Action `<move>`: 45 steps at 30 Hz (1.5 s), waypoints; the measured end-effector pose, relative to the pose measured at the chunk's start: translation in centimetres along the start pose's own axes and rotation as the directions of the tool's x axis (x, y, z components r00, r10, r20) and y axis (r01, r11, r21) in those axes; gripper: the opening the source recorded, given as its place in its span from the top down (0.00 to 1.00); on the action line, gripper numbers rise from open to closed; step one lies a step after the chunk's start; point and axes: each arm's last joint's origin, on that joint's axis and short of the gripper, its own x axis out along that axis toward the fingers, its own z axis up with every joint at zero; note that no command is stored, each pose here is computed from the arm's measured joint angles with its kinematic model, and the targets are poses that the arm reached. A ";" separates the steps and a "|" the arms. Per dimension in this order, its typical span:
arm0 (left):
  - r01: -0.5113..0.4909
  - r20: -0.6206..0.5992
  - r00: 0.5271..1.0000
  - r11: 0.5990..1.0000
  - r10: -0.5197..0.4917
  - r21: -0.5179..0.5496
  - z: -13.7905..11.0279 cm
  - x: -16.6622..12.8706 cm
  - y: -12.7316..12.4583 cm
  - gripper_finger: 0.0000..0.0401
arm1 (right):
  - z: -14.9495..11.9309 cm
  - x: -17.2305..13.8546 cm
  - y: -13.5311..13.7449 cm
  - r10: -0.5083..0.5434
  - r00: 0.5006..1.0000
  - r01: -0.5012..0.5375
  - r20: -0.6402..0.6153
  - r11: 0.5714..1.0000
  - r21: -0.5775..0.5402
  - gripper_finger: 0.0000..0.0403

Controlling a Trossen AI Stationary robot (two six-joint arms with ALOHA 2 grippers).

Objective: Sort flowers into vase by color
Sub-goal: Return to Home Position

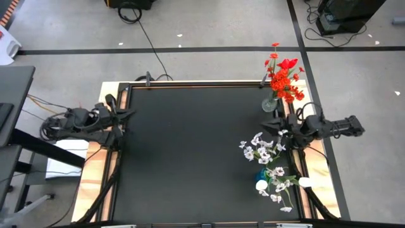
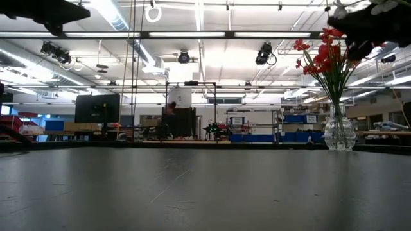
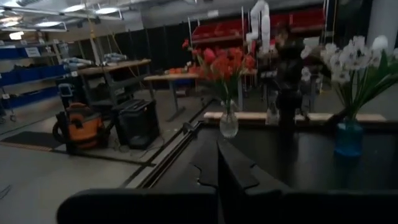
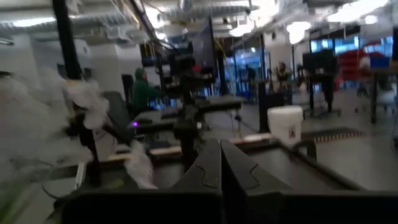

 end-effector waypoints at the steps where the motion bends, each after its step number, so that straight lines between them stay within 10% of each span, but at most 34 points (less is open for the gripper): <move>1: 0.001 0.014 1.000 1.000 -0.001 -0.008 -0.3 0.4 -0.3 1.00 | -0.2 0.0 -0.1 -0.005 1.000 0.005 -0.017 1.000 0.013 1.00; 21: 0.186 0.114 0.978 0.978 -0.175 -0.098 -7.3 4.1 -3.6 1.00 | -1.1 0.1 -2.8 0.022 0.991 -0.010 -0.130 0.996 0.090 1.00; 34: 0.133 -0.011 0.991 0.981 -0.136 -0.143 -8.9 4.5 -3.0 1.00 | -2.1 0.1 -3.7 0.082 0.993 -0.066 -0.090 0.983 0.169 1.00; 45: 0.141 -0.025 0.989 0.974 -0.148 -0.178 -9.0 4.5 -3.0 1.00 | -4.5 0.2 -4.2 -0.100 0.986 0.111 -0.135 0.991 0.078 1.00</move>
